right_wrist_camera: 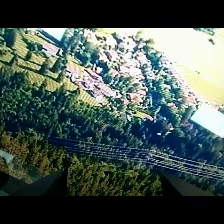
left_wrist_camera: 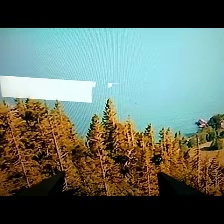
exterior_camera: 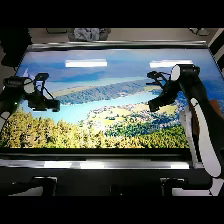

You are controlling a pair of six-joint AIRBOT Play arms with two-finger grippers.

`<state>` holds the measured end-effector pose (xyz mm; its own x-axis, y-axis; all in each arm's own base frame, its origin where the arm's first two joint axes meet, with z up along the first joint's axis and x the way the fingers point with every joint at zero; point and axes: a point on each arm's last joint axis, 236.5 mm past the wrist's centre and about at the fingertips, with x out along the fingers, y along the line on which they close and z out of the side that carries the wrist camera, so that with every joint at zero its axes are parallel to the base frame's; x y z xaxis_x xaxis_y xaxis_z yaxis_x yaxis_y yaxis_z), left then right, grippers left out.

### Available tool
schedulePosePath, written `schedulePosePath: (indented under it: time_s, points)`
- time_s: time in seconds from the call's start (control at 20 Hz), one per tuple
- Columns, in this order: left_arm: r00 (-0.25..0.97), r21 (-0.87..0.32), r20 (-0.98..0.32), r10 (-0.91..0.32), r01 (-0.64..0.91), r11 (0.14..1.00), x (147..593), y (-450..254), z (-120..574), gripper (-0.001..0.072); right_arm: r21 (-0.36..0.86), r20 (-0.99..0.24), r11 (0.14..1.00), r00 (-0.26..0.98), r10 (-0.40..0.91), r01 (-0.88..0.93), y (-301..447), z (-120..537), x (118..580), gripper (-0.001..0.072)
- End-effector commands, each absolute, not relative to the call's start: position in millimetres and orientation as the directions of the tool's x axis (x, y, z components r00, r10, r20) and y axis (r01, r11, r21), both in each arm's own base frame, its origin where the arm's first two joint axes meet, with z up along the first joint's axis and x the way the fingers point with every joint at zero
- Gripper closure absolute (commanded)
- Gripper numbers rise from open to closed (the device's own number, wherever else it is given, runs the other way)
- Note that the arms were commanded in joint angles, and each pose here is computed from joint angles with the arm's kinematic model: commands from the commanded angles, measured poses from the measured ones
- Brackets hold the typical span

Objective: Fold the shirts.

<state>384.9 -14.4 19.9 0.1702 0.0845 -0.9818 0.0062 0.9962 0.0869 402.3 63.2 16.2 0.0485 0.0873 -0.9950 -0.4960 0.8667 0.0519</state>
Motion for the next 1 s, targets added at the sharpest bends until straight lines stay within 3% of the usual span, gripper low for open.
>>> schedulePosePath:
  time_s: [0.0, 0.65, 0.95]
  points:
    - [0.17, 0.088, -0.982, 0.085, 0.007, 0.996, 385, -14, 20, 0.0005, 0.052, -0.995, 0.867, 0.047, 0.087, -0.496, 63, 16, 402, 0.0025]
    - [0.177, 0.086, -0.981, 0.084, 0.007, 0.996, 386, -15, 20, 0.0005, 0.052, -0.995, 0.867, 0.048, 0.087, -0.496, 63, 16, 402, 0.0025]
    - [0.36, 0.064, -0.931, 0.055, 0.014, 0.998, 432, -22, 29, 0.0005, 0.046, -0.994, 0.867, 0.06, 0.087, -0.496, 63, 16, 405, 0.0025]
